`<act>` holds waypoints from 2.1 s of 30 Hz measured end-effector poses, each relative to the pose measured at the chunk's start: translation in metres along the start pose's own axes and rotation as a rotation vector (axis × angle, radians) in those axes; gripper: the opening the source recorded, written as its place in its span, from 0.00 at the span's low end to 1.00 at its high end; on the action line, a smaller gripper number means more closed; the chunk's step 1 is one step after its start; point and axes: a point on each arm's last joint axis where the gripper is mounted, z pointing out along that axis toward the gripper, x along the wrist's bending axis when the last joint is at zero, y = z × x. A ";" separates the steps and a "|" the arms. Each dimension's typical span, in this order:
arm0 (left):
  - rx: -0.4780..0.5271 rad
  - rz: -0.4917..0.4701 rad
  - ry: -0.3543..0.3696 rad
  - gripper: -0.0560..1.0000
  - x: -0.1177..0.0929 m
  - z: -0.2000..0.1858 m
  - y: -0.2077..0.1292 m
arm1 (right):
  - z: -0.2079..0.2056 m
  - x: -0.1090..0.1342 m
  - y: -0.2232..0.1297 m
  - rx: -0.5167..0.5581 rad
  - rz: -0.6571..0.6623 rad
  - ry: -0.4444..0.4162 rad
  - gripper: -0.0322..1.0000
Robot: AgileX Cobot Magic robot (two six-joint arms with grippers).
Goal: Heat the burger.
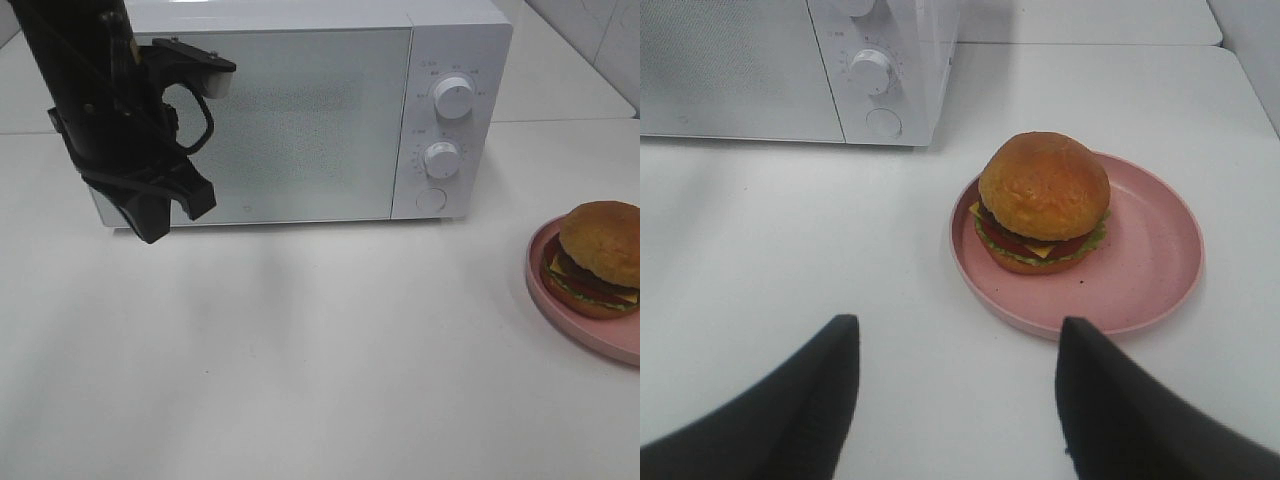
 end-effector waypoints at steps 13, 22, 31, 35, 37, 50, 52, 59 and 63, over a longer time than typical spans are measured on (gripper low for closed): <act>-0.088 -0.440 0.022 0.05 0.102 -0.035 -0.050 | 0.000 0.000 0.000 0.000 0.000 0.000 0.59; -0.135 -0.737 0.075 0.05 0.144 -0.062 -0.125 | 0.000 0.000 0.000 0.000 0.000 0.000 0.59; -0.195 -0.749 0.100 0.05 0.108 -0.081 -0.171 | 0.000 0.000 0.000 0.000 0.000 0.000 0.59; -0.258 -0.746 0.120 0.05 0.076 -0.089 -0.206 | 0.000 0.000 0.000 0.000 0.000 0.000 0.59; -0.275 -0.745 0.124 0.05 0.069 -0.091 -0.213 | 0.000 0.000 0.000 0.000 0.000 0.000 0.59; -0.641 -0.700 0.216 0.05 -0.013 -0.111 -0.299 | 0.000 0.000 0.000 0.000 0.000 0.000 0.59; -0.767 -0.654 0.253 0.05 -0.032 -0.107 -0.319 | 0.000 0.000 0.000 0.000 0.000 0.000 0.59; -0.901 -0.558 0.234 0.05 -0.054 -0.087 -0.335 | 0.000 0.000 0.000 0.000 0.000 0.000 0.59; -0.961 -0.522 0.263 0.05 -0.062 -0.073 -0.345 | 0.000 0.000 0.000 0.000 0.000 0.000 0.59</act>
